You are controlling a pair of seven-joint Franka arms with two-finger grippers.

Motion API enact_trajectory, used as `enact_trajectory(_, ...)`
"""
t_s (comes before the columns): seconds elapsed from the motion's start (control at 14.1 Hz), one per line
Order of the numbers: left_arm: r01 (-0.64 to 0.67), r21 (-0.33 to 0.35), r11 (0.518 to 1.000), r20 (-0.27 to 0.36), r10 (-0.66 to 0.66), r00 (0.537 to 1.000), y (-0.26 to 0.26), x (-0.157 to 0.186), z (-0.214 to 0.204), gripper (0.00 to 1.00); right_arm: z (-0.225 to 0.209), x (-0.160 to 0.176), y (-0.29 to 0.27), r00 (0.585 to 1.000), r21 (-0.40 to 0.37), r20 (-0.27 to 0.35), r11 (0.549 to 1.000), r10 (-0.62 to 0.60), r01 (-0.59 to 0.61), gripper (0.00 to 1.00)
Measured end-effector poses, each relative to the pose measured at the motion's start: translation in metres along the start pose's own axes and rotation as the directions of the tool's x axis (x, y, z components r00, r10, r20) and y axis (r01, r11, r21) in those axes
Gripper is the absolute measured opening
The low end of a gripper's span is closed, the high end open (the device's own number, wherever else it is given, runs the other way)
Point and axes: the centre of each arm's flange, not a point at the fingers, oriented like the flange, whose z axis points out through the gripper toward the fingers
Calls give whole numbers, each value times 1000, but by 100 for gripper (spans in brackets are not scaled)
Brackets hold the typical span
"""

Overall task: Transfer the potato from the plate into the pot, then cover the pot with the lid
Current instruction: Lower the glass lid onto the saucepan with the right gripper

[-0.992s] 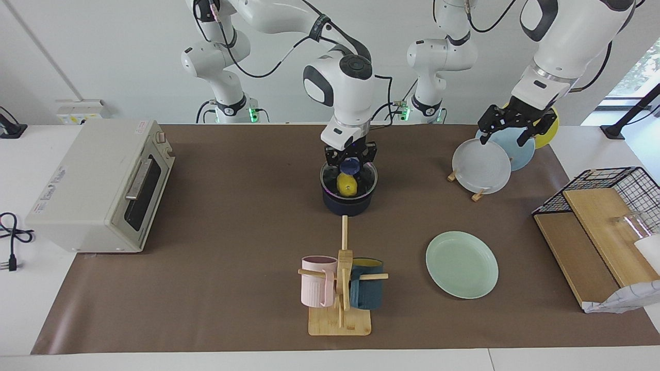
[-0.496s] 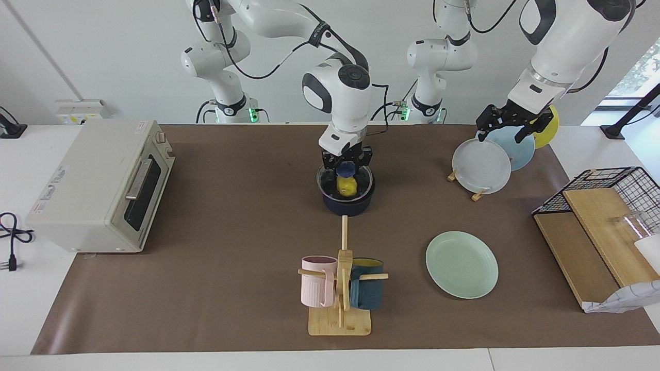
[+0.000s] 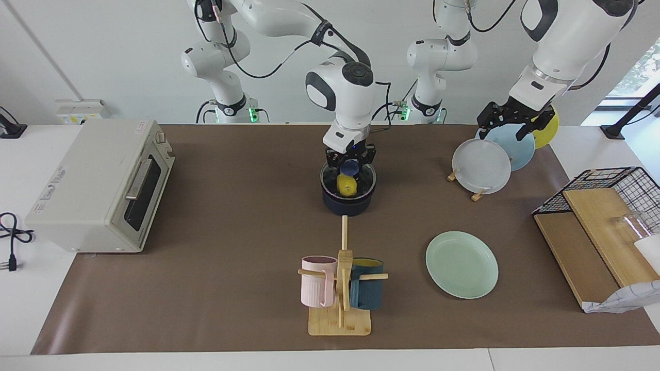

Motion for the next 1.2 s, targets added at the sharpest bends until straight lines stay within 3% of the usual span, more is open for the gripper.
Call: enact_trajectory(1.2,13,1,1000,8,-13,1000,0,-1,1,100,8,4,-1,999,-1,-41,1000,-15,15,66)
